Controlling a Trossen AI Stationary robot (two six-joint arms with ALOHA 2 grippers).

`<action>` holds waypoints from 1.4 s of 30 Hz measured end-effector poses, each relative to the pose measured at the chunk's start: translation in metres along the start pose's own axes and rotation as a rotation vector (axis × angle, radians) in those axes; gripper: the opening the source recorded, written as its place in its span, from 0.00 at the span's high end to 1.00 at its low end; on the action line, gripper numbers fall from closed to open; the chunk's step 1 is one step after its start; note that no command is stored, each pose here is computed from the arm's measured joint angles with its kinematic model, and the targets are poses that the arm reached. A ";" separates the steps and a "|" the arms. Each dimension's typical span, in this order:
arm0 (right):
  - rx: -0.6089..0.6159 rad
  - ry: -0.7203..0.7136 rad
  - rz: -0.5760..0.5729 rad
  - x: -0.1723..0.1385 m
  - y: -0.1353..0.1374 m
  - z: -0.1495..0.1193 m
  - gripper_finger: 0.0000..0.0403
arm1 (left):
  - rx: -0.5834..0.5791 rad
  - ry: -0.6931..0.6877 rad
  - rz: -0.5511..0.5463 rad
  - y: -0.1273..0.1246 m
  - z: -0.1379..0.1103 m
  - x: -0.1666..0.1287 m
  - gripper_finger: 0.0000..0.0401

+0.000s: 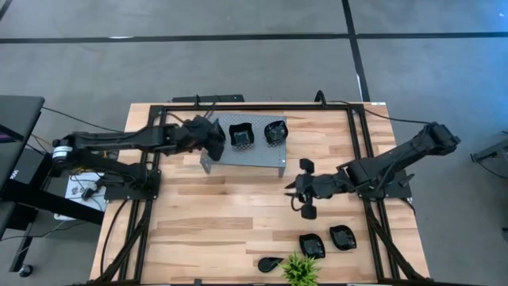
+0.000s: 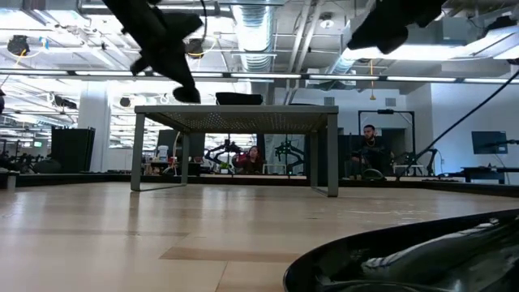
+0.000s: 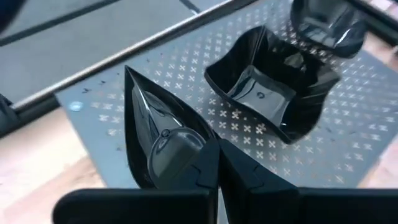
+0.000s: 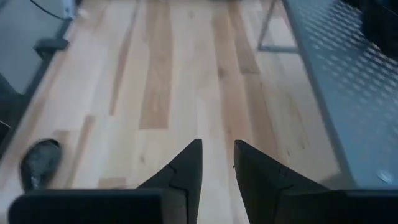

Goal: Pick & Place Mini shaped plates
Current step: Stack the black drop-shaped plate on top of the black drop-shaped plate on the shelf

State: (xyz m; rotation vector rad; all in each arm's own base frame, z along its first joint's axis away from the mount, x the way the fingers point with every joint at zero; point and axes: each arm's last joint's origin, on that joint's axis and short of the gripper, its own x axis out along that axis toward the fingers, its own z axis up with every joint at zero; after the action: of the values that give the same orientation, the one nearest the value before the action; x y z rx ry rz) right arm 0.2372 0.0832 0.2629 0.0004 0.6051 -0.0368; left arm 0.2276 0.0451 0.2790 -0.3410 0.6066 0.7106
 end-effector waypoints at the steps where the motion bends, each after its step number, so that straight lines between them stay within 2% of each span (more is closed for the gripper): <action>1: 0.008 0.004 -0.009 0.000 -0.003 0.000 0.78 | -0.002 0.010 0.006 -0.002 -0.001 0.006 0.99; 5: 0.040 0.021 -0.026 0.000 -0.007 -0.001 0.78 | -0.029 0.010 0.054 -0.009 -0.004 0.023 0.99; 15: -0.070 0.023 0.053 0.000 -0.005 0.000 0.78 | -0.109 -0.059 0.093 -0.011 0.000 0.026 0.99; 20: -0.068 0.023 0.038 0.002 -0.010 0.001 0.78 | -0.098 -0.061 0.106 -0.010 0.000 0.026 0.99; 25: -0.116 0.023 0.017 0.004 -0.017 0.003 0.78 | -0.084 -0.056 0.093 -0.014 -0.002 0.024 0.99; 29: -0.103 0.024 -0.002 0.005 -0.022 0.003 0.78 | -0.034 -0.050 0.078 -0.018 -0.005 0.022 0.98; 37: -0.081 0.031 0.061 0.007 -0.030 0.005 0.78 | -0.003 -0.036 0.072 -0.021 -0.008 0.020 0.87; 42: -0.078 0.031 0.061 0.008 -0.031 0.005 0.78 | 0.019 -0.041 0.074 -0.021 -0.008 0.020 0.80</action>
State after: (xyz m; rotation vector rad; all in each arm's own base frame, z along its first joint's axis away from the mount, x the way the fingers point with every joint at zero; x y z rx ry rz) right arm 0.2456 0.0516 0.2632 -0.0560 0.6369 0.0455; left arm 0.2515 0.0363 0.2622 -0.2872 0.5888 0.7806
